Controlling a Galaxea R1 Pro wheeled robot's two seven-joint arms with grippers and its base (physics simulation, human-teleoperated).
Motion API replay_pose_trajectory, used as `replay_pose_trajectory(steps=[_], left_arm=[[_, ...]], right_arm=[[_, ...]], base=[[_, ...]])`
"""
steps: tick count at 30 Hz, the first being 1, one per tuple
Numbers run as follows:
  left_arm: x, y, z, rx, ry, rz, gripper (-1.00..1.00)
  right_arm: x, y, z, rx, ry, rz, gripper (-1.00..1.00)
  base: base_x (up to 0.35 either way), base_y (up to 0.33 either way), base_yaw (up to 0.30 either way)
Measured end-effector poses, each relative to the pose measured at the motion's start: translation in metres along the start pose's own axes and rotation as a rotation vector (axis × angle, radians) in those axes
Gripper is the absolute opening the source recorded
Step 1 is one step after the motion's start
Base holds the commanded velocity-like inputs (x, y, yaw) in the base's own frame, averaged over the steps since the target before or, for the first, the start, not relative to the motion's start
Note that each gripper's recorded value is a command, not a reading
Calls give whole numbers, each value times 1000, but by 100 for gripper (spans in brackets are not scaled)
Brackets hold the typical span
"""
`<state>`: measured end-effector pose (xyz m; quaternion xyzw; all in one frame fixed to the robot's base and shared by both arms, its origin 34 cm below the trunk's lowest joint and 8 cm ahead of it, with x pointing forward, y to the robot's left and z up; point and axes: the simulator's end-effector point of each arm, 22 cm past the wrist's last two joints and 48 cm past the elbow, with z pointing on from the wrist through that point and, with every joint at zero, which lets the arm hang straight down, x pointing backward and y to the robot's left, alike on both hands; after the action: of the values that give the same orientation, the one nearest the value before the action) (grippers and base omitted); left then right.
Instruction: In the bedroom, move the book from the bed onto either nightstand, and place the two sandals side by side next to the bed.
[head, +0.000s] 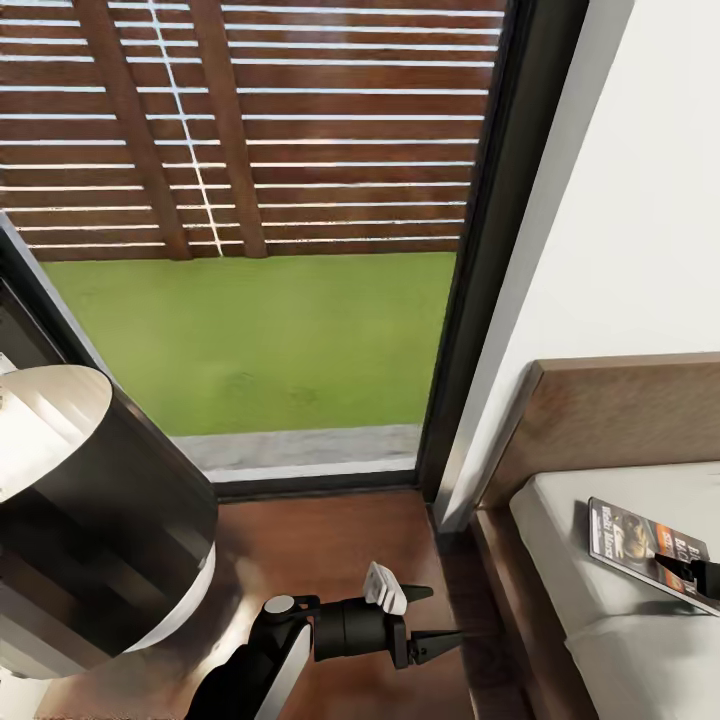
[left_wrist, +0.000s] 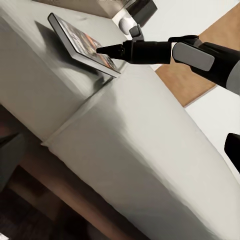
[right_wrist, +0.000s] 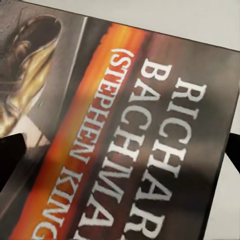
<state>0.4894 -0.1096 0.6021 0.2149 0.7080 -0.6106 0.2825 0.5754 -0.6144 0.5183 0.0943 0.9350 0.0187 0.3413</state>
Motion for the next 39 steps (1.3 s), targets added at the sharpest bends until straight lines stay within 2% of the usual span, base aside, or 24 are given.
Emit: replay_pose_trajectory(steps=[6,20,28,39], left_arm=[[1,1,0,0,1,-3,100],[2,1,0,0,1,-6,100],[3,2,0,-1,2,-9,100],[3,2,0,0,2,-10,100]], right_arm=[[1,0,1,1,2,0,100],[-4,1,1,-1,-20,-26,100],[-3,1,2,-1,-18,-27,100],[-2,1,3,-2,-15,-29,100]], base=[[0,0,161],[0,0,12],[0,0,138],[0,0,9]])
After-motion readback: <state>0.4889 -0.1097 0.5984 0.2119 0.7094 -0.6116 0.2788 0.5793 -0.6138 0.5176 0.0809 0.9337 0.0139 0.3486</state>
